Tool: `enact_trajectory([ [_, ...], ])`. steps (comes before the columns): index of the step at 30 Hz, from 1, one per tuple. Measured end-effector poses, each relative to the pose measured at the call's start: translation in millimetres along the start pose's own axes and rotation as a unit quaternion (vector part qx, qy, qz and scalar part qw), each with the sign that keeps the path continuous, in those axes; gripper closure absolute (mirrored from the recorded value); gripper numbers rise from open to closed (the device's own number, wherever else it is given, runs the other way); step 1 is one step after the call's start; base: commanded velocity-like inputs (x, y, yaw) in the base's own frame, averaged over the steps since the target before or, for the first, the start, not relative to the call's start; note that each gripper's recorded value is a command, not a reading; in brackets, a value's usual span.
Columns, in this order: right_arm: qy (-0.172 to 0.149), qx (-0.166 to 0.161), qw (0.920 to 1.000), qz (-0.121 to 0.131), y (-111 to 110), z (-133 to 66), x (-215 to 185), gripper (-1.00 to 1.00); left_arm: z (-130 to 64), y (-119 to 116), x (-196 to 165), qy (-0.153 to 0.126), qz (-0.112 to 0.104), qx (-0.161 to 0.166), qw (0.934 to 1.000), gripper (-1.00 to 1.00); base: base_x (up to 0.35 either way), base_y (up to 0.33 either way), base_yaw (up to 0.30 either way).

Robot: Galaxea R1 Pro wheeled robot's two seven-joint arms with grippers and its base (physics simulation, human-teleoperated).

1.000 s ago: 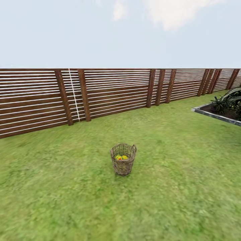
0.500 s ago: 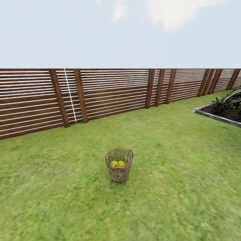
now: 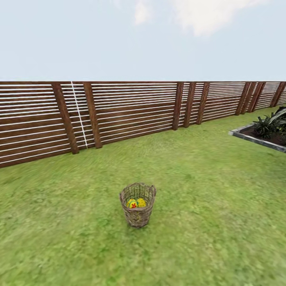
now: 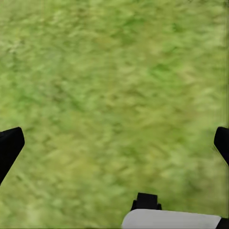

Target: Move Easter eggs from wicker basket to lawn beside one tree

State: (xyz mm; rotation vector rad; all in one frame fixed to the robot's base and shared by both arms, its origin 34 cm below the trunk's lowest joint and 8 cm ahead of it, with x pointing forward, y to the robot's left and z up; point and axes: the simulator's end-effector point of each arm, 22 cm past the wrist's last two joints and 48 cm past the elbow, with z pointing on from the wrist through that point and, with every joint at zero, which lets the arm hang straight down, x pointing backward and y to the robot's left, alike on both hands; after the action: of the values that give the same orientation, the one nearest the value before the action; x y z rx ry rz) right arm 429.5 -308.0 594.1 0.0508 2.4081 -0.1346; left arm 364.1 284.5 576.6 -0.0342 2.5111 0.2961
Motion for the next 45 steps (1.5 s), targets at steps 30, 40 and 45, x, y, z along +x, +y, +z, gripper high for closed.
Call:
enact_trajectory([
  [30,0.003,0.000,1.0000,0.000,0,0.9,3,-1.00,-0.2,0,6,0.007,0.002,0.000,1.0000,-1.00,0.332,-0.025,0.000],
  [40,0.011,0.000,0.9999,-0.001,0,0.8,9,-1.00,-0.5,-1,12,0.014,0.004,0.001,0.9999,-1.00,0.321,-0.090,0.000],
  [45,0.015,0.001,0.9999,-0.001,0,0.7,13,-1.00,-0.6,-1,15,0.018,0.005,0.001,0.9998,-1.00,0.258,-0.108,0.000],
])
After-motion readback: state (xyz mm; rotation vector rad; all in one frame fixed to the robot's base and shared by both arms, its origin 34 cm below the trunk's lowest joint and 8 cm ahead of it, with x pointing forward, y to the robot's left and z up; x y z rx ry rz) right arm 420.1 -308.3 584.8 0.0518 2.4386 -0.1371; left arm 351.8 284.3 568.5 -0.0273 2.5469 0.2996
